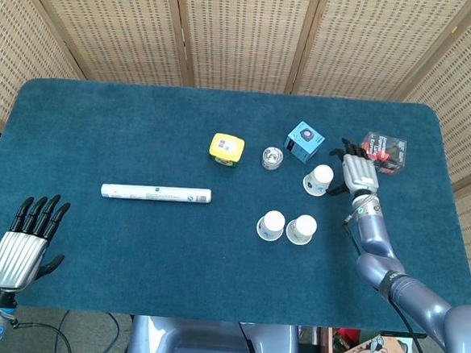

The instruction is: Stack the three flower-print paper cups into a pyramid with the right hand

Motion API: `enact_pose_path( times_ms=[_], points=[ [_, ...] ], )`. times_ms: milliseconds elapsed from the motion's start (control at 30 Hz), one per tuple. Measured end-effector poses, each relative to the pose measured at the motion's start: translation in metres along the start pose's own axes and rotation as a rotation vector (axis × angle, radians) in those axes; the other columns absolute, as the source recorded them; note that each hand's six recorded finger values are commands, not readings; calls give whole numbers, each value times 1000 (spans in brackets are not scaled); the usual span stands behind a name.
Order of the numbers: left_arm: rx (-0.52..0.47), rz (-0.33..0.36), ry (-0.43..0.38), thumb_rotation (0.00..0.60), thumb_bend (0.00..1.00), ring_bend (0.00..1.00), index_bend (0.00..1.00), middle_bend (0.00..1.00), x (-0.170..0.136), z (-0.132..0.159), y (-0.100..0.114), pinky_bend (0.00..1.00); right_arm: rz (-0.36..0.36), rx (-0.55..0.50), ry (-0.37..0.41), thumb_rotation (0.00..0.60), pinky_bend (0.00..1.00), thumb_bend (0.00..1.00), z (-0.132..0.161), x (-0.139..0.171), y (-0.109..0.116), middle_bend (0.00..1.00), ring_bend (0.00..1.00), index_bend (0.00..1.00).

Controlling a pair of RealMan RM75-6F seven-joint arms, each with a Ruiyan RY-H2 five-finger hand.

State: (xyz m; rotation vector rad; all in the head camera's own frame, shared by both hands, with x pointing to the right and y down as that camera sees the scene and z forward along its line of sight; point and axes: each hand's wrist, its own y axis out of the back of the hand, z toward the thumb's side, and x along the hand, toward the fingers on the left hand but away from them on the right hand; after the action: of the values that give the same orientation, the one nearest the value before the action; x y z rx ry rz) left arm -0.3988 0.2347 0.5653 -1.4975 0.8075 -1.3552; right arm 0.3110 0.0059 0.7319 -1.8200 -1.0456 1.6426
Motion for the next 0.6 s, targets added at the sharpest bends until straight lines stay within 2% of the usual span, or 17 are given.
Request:
enact_pose_path(
  times_ms=[167, 233, 400, 600],
  points=[
    [-1, -6, -3, 600, 207, 0, 0, 0, 0, 1, -2, 0, 2, -4, 7, 600, 0, 122, 2, -1, -4, 0, 0, 297],
    [-2, -8, -7, 600, 207, 0, 0, 0, 0, 1, -2, 0, -7, 2, 8, 600, 0, 122, 2, -1, -3, 2, 0, 360],
    [-7, -1, -14, 600, 206, 0, 0, 0, 0, 3, 0, 0, -24, -11, 8, 600, 0, 122, 0, -2, -4, 46, 0, 440],
    [-10, -2, -20, 600, 206, 0, 0, 0, 0, 4, 0, 0, -27, -20, 14, 600, 0, 122, 0, -1, -7, 55, 0, 452]
  ],
)
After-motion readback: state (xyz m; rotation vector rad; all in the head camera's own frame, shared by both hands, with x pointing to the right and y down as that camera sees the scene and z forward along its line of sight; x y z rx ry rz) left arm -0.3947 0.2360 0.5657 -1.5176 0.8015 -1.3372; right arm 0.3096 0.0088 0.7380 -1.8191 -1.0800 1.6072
